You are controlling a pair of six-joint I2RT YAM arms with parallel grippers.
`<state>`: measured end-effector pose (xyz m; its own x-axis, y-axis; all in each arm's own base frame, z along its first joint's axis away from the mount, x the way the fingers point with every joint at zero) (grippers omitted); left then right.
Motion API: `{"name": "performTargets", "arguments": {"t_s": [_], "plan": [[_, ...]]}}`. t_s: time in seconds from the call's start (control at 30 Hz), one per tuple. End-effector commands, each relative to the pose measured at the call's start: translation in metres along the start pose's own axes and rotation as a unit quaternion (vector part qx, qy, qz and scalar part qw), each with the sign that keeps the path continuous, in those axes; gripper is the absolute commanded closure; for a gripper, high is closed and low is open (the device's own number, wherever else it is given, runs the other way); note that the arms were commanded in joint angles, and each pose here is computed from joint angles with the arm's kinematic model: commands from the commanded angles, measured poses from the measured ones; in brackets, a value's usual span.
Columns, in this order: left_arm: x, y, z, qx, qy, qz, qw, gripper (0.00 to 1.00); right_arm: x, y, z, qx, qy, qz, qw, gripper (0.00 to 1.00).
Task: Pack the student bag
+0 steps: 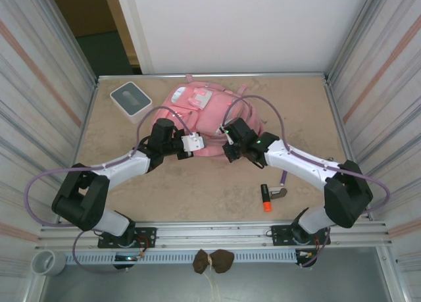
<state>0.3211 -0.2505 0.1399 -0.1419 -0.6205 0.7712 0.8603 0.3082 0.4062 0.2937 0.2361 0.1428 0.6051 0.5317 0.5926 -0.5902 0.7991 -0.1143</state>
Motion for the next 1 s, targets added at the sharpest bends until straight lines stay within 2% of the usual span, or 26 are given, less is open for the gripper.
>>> {"name": "performTargets", "arguments": {"t_s": [0.0, 0.23, 0.47, 0.67, 0.73, 0.77, 0.8, 0.87, 0.97], "plan": [[0.01, 0.008, 0.009, 0.01, -0.013, -0.002, 1.0, 1.0, -0.006, -0.013, 0.013, 0.03, -0.006, -0.051, 0.998, 1.0], [0.005, 0.01, 0.01, 0.012, -0.009, -0.003, 1.0, 1.0, -0.02, -0.025, 0.017, 0.112, 0.001, -0.114, 0.987, 1.0], [0.002, 0.013, 0.013, 0.014, -0.013, 0.004, 1.0, 1.0, -0.036, -0.066, 0.015, 0.041, 0.022, -0.159, 0.986, 1.0], [0.006, 0.008, 0.014, -0.002, -0.018, 0.01, 1.0, 0.99, -0.014, -0.035, 0.026, 0.12, -0.028, -0.142, 0.982, 1.0], [0.01, 0.006, 0.014, -0.003, -0.02, 0.01, 1.0, 0.92, -0.008, -0.03, 0.029, 0.134, -0.041, -0.143, 0.98, 1.0], [0.014, 0.005, 0.015, -0.003, -0.022, 0.012, 1.0, 0.76, -0.005, -0.028, 0.031, 0.141, -0.048, -0.144, 0.978, 1.0], [0.018, 0.003, 0.016, -0.006, -0.025, 0.013, 1.0, 0.66, -0.003, -0.027, 0.033, 0.146, -0.053, -0.146, 0.977, 1.0], [0.031, 0.0, 0.02, -0.002, -0.035, 0.017, 0.999, 0.5, 0.001, -0.022, 0.037, 0.16, -0.063, -0.152, 0.973, 1.0], [0.054, -0.007, 0.024, 0.007, -0.05, 0.013, 0.999, 0.34, 0.008, -0.015, 0.042, 0.177, -0.076, -0.156, 0.969, 1.0]]}}
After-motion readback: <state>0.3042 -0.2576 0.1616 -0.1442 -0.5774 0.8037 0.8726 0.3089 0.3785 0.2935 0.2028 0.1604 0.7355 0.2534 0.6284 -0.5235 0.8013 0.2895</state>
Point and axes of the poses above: each hand's point on the last joint's axis, 136 mm out from that joint toward the fingers, its own z axis back along the fingers, its own y axis along the line the jaws close on, x = y × z, the point moved 1 cm from there along z, back along the fingers, and after that the axes turned 9 degrees about z, right-handed, at the moved point
